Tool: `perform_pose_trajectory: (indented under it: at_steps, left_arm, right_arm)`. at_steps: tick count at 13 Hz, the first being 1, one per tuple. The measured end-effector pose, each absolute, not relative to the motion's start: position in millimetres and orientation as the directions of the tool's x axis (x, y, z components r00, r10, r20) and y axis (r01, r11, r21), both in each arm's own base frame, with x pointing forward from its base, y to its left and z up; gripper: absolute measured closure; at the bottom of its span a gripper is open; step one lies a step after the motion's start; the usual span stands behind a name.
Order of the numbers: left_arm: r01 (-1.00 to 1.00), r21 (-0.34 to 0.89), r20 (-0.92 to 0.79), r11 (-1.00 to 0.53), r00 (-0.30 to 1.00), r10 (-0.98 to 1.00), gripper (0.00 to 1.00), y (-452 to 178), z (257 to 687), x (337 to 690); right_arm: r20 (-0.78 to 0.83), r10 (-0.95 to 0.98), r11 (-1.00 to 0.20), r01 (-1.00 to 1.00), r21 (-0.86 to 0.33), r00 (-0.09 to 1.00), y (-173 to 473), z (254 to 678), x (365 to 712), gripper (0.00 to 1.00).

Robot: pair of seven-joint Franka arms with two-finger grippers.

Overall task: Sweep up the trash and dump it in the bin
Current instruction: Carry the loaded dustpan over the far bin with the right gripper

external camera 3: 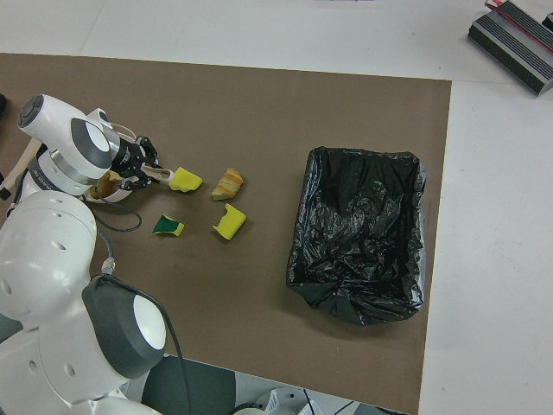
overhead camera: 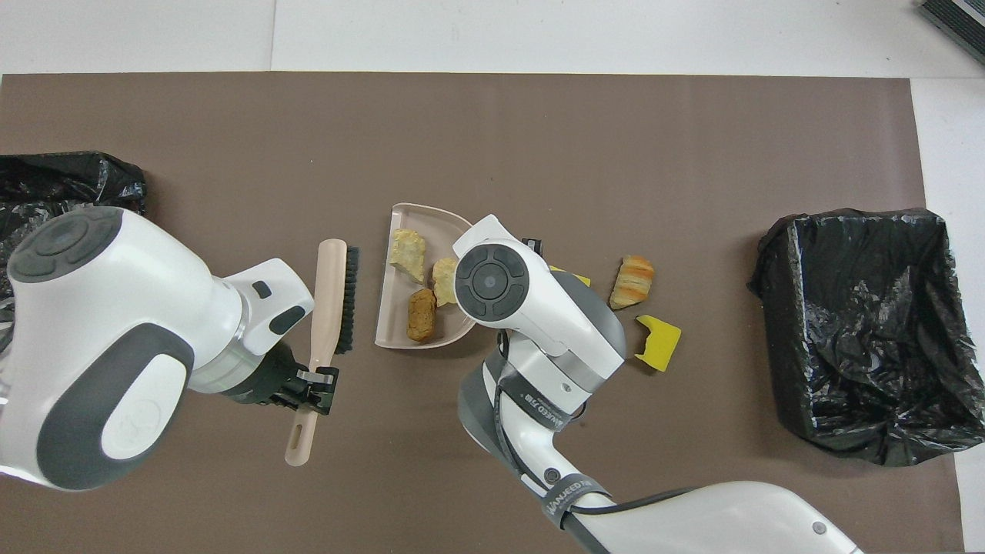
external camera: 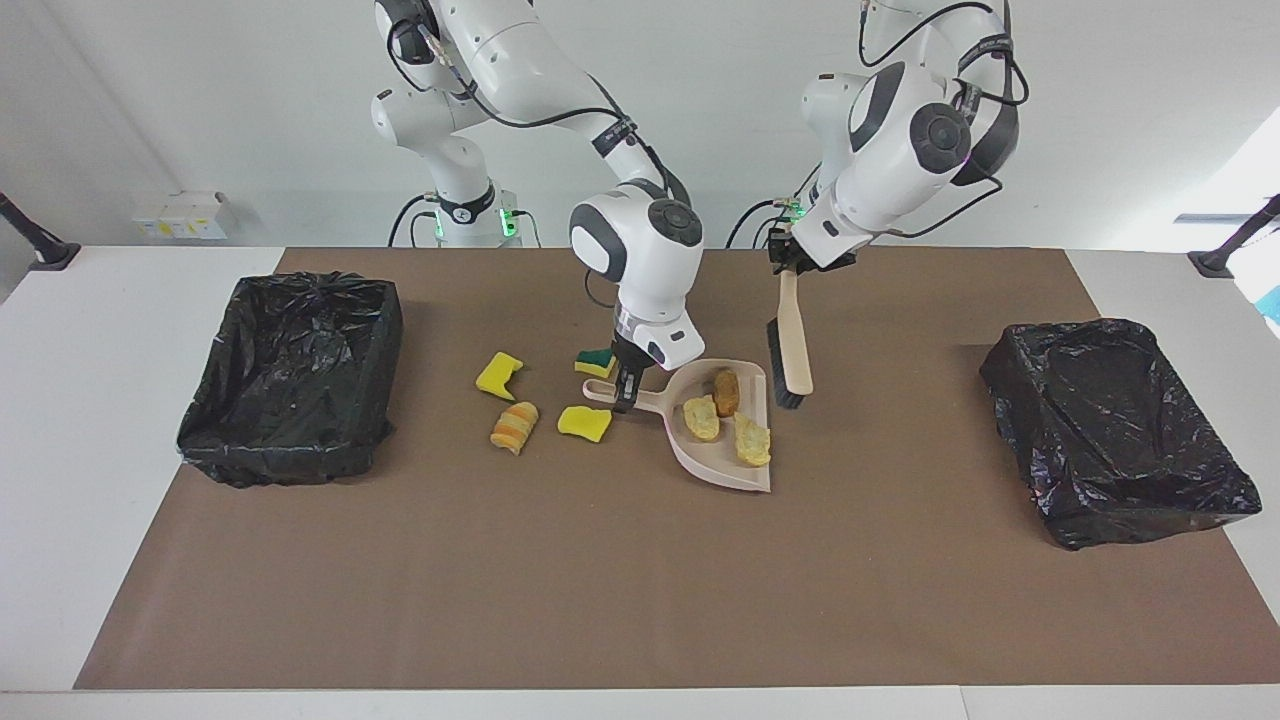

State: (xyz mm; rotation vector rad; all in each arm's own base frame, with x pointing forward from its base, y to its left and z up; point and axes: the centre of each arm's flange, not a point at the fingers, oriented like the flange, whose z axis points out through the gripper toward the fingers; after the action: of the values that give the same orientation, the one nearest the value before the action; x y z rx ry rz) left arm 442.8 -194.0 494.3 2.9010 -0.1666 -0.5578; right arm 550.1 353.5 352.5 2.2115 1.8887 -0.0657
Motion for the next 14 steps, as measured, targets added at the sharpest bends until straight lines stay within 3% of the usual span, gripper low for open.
perform_pose_trajectory:
  at_steps: [7, 14]
  left_arm:
    - [-0.036, 0.128, -0.397, -0.991, 0.914, -0.084, 0.74, -191, 481, 402]
    - [-0.032, 0.036, -0.293, -0.999, 0.955, -0.041, 0.74, -313, 432, 318]
  right_arm:
    - [-0.164, 0.967, -0.177, 0.976, 0.125, 0.197, 264, 427, 580, 0.69]
    - [-0.169, 0.974, -0.137, 0.986, 0.099, 0.152, 103, 485, 620, 0.69]
